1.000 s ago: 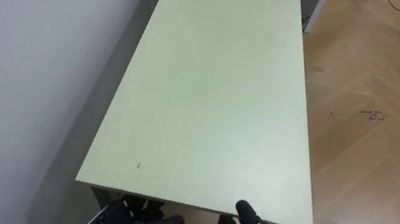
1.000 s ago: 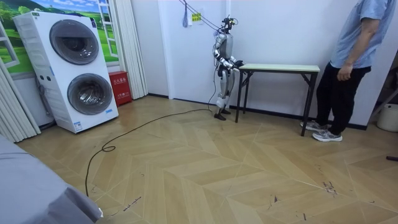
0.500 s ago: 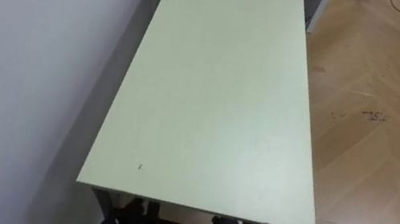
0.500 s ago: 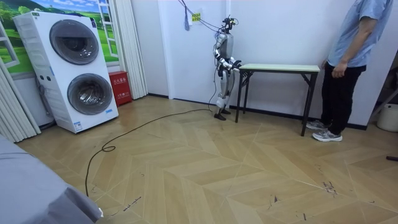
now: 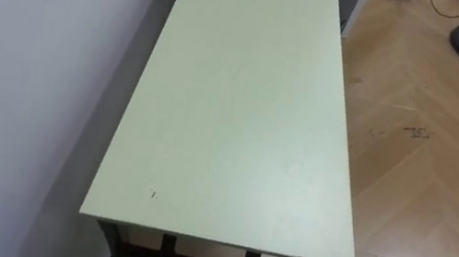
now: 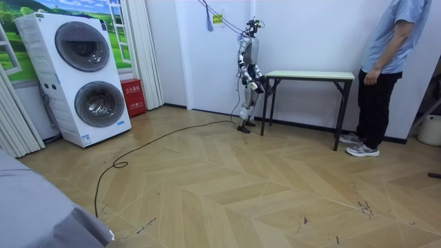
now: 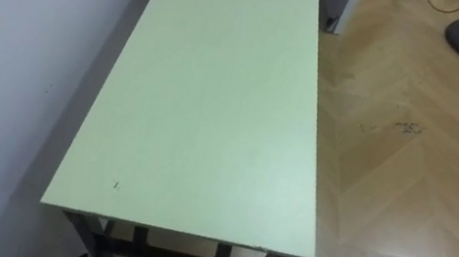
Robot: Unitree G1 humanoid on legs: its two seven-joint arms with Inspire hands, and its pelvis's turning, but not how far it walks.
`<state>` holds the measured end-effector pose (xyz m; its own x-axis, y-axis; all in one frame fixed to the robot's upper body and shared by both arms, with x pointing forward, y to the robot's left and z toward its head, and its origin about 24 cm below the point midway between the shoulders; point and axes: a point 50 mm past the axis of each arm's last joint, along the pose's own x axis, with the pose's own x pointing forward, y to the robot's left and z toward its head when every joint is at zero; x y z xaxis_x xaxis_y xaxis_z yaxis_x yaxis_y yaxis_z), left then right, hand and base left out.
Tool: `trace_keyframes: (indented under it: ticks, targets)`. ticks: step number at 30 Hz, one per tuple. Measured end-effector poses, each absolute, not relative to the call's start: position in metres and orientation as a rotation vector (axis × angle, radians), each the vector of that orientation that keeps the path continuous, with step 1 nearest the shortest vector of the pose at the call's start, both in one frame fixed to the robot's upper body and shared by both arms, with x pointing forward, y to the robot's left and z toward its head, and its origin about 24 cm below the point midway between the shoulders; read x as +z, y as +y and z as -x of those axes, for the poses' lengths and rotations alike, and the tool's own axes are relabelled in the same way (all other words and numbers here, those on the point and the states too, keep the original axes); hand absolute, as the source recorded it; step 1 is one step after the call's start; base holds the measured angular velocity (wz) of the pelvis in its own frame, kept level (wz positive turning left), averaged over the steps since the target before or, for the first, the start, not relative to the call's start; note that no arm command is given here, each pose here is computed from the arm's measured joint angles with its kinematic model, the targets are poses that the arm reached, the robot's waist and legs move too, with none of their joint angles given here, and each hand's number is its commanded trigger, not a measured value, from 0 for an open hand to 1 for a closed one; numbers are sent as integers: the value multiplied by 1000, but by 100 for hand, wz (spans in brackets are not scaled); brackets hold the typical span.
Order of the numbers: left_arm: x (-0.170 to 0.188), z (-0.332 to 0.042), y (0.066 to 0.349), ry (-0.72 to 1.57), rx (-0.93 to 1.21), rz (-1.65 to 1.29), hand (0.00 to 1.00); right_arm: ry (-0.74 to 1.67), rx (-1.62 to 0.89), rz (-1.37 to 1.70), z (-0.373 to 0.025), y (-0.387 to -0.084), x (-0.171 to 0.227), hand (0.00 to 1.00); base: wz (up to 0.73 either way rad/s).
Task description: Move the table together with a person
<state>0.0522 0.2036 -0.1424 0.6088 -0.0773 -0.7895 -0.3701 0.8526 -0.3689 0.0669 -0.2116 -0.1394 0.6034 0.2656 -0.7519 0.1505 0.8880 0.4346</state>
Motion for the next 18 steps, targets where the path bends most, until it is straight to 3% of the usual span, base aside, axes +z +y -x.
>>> trace_keyframes:
  ticks: [9,18]
  targets:
    - [-158,2,231,1109,459,458,0,1101,-180,-504,-24,-230,-157,0,1]
    - [-162,17,235,1204,521,351,0,1159,-317,-511,-3,-235,-162,0,-1]
